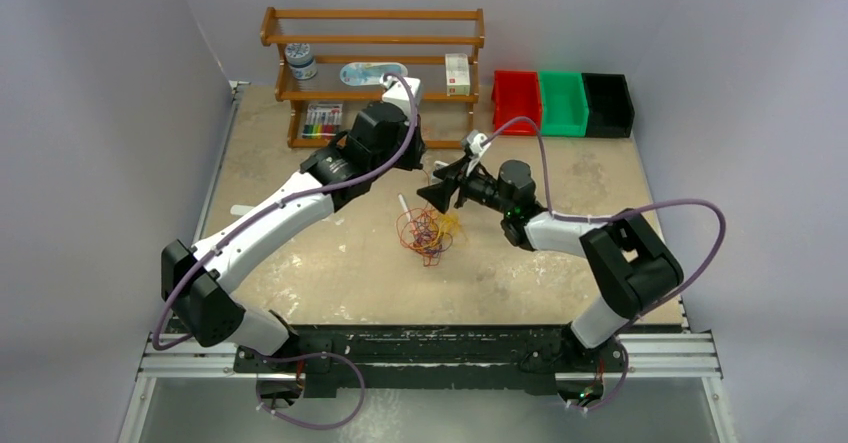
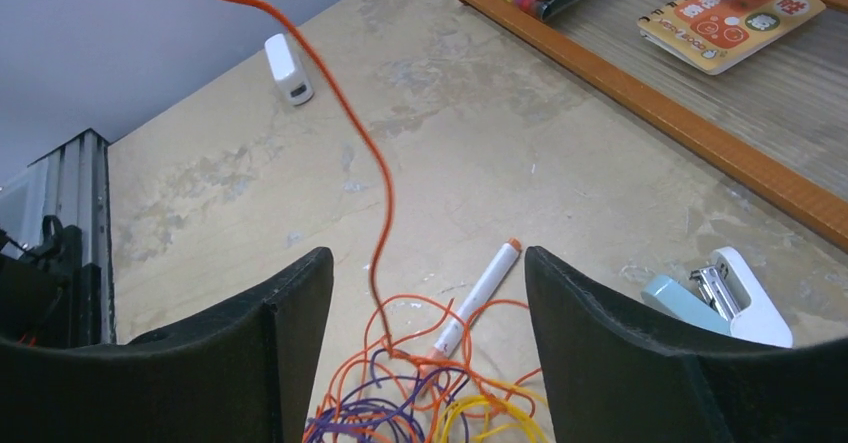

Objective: Untangle the cables

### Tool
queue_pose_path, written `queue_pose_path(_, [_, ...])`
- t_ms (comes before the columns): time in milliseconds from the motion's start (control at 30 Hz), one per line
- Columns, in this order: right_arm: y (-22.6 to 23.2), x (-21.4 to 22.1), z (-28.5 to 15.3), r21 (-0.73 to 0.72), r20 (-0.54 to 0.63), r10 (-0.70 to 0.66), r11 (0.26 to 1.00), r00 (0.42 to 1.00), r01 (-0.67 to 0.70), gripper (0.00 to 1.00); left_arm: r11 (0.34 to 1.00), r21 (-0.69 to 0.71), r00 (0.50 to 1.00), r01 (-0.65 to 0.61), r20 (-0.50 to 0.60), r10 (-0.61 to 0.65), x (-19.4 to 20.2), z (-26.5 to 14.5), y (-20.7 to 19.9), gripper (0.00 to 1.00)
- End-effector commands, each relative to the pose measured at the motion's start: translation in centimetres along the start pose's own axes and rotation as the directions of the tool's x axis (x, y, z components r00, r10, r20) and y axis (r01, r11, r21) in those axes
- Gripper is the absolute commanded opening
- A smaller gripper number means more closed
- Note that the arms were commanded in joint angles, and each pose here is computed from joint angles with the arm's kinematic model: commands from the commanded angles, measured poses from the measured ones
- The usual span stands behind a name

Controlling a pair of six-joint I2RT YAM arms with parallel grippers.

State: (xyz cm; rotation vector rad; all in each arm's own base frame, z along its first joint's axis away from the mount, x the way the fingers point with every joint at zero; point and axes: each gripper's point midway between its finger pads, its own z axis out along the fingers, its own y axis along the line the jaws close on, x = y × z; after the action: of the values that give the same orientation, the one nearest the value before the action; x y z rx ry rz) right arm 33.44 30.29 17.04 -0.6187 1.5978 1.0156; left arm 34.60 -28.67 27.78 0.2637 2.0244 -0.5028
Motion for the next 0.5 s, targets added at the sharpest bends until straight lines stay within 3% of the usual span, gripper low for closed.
queue_pose_path(0, [0.3,-3.9,2.1,-0.017,0.123,-0.053,0.998,0.991,0.056,0.67,0.999,0.045,0.993,0.022,0.112,-0.027,-4.8,-2.0,-1.3,0.00])
queue_pose_path(167, [0.1,-3.0,3.1,-0.002,0.102,-0.062,0.998,0.993,0.062,0.48,0.999,0.027,0.989,0.032,0.144,-0.035,-6.8,-3.2,-1.3,0.00])
queue_pose_path(467, [0.4,-0.7,4.3,-0.035,0.036,-0.071,0.997,0.997,0.072,0.35,0.995,0.093,0.973,0.031,0.225,-0.051,-11.9,-6.1,-3.2,0.00])
